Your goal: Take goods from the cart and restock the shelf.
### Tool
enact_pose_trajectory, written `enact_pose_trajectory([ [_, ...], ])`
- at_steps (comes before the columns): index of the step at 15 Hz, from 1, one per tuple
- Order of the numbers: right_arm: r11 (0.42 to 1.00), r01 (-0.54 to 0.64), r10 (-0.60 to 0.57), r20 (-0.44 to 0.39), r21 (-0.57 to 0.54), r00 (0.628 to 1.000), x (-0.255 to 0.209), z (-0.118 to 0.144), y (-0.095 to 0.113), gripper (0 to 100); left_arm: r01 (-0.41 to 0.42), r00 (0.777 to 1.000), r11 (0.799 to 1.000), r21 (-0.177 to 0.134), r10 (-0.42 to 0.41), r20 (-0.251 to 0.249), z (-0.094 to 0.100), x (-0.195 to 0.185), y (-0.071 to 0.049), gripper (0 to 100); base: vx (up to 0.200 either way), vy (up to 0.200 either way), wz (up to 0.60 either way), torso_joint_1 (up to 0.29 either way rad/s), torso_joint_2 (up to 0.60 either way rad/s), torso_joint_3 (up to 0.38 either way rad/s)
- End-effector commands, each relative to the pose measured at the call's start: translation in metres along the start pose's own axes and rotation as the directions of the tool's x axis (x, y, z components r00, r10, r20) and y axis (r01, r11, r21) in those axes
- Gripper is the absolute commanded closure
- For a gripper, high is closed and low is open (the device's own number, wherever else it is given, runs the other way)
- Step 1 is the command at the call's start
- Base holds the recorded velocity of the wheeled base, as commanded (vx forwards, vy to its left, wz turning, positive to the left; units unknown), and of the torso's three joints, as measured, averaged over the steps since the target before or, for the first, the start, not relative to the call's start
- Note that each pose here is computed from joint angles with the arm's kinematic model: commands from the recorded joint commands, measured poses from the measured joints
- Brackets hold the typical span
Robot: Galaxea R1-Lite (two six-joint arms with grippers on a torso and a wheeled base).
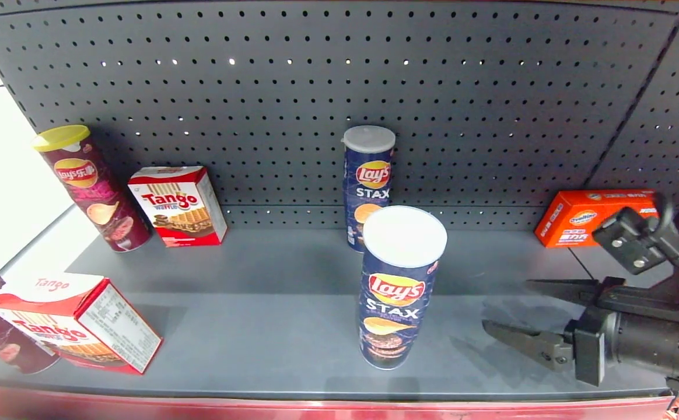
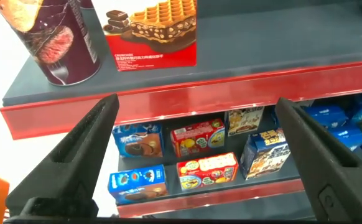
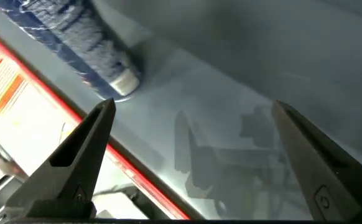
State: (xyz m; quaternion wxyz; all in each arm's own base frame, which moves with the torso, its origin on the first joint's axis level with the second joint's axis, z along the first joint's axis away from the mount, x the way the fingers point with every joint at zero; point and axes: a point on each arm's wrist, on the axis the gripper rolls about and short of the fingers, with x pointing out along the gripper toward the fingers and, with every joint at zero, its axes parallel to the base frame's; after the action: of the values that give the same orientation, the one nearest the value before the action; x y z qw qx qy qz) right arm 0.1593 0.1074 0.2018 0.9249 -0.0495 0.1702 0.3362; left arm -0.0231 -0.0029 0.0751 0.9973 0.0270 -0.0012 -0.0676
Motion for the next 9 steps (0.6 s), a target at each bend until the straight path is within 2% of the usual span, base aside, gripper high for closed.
enact_pose_trajectory([
  [1, 0.999, -0.038, 0.037, -0.052, -0.008, 0.998, 0.02, -0.002, 0.006, 0, 0.0, 1.0, 1.0, -0.002, 0.0, -0.002, 0.0, 0.0, 0.0, 0, 0.0, 0.0, 0.0, 0.0, 0.0, 0.0],
  [9, 0.995, -0.098, 0.096, -0.06, -0.03, 0.994, 0.058, 0.017, 0.018, 0, -0.011, 1.0, 1.0, -0.012, 0.011, -0.002, 0.0, 0.0, 0.0, 0, 0.0, 0.0, 0.0, 0.0, 0.0, 0.0],
])
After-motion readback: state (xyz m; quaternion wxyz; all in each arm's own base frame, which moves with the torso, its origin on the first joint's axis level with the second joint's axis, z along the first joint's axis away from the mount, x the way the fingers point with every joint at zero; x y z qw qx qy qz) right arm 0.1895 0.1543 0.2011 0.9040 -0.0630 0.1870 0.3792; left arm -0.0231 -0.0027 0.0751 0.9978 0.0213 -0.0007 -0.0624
